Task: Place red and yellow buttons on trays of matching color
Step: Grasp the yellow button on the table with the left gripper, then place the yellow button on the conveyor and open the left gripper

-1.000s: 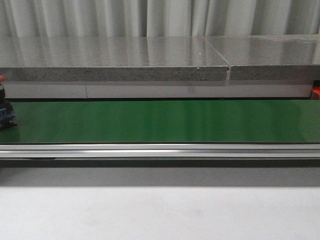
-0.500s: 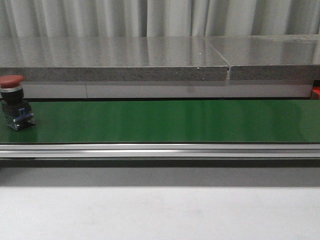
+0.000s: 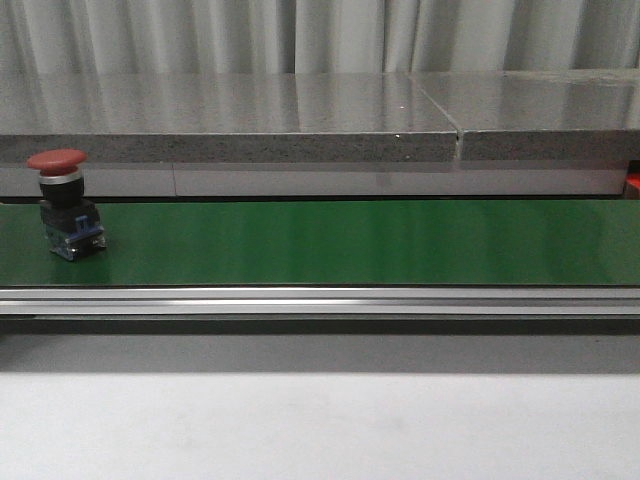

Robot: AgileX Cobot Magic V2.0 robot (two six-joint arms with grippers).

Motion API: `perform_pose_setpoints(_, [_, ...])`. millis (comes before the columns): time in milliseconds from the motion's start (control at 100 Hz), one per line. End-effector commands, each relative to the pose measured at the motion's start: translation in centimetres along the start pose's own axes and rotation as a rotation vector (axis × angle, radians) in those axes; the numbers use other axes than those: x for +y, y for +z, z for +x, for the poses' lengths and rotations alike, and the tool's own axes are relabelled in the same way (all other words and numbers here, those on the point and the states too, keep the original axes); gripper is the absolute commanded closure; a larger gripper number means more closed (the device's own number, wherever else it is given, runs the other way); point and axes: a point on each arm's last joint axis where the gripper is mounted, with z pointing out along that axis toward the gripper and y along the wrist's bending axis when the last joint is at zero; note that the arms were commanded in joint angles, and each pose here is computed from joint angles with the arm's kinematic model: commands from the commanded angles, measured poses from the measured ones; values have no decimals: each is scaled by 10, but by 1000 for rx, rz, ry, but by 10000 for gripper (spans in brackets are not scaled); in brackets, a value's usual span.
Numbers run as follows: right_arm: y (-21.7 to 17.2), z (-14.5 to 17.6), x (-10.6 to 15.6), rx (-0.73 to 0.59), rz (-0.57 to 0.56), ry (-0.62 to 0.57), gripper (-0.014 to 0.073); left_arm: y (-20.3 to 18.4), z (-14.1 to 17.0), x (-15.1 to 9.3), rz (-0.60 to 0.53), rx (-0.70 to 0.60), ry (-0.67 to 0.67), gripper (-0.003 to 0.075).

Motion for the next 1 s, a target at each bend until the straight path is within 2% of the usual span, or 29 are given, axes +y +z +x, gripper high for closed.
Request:
perform_pose_setpoints(0, [-3,-15,-3,-92,31,-2,663,-65,-23,-13,40,-177,7,739])
perform_pose_setpoints(240, [-3,-15,-3,-92,31,-2,663,-146,-16,-51,109,-268,116,739])
perform_pose_setpoints(410, [-3,-15,-3,-92,31,-2,663,-173,4,-78,162,-285,204,739])
perform_pose_setpoints(720, [-3,-15,-3,-92,31,-2,663,-173,59,-101,217,-202,293,739])
perform_pose_setpoints(990, [-3,-15,-3,-92,31,-2,663,-148,86,-100,218,-172,305,739])
